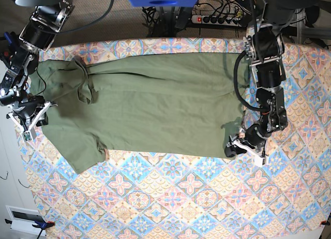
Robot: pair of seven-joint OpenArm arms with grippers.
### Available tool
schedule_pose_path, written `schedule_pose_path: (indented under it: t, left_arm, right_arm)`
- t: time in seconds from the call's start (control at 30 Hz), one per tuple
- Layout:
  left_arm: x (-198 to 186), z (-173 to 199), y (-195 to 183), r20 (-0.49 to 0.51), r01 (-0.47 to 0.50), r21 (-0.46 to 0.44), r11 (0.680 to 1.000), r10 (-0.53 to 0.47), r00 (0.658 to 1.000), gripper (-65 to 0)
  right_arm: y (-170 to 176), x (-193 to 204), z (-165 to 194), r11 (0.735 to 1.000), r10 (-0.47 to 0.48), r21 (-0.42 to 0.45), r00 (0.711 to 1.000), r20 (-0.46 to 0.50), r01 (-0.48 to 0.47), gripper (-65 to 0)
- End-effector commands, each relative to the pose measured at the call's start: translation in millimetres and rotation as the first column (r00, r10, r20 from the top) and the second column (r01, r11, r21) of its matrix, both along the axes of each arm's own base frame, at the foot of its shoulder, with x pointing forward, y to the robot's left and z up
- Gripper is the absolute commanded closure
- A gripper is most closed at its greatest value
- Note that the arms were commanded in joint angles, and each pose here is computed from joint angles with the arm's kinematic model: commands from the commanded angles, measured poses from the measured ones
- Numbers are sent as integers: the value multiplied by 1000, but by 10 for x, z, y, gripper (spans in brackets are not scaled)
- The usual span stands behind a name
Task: Layout the t-shirt on the table in an organized manner, then fold the t-shirt properly
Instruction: 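Move the left gripper along the shirt side to the hem corner and grasp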
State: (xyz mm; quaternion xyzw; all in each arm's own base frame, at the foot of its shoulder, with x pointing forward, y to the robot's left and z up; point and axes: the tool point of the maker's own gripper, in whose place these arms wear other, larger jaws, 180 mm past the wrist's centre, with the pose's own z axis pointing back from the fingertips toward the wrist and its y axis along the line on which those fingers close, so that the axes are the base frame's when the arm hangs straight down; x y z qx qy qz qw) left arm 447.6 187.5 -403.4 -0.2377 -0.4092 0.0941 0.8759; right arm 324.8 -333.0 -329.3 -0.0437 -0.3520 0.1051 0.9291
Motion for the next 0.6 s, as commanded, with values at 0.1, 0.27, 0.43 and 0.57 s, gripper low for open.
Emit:
schedule_pose_path:
  t: [0.1, 0.27, 0.43, 0.57]
  left_arm:
    - [114, 87, -84, 44, -9, -24, 1000, 10, 999, -336]
    - [56, 48, -128, 43, -10, -37, 999, 11, 999, -336]
    - [96, 347, 11, 140, -16, 15, 1000, 14, 990, -336]
    - [121, 464, 141, 173, -46, 20, 999, 42, 984, -336]
  right_arm:
    - [-66, 100, 218, 1000, 3, -22, 998, 66, -1, -114]
    - [-66, 102, 220, 1000, 3, -22, 998, 68, -1, -114]
    - [-66, 101, 216, 1000, 2, -21, 998, 67, -1, -114]
    - [-61, 103, 218, 1000, 4, -22, 998, 67, -3, -114]
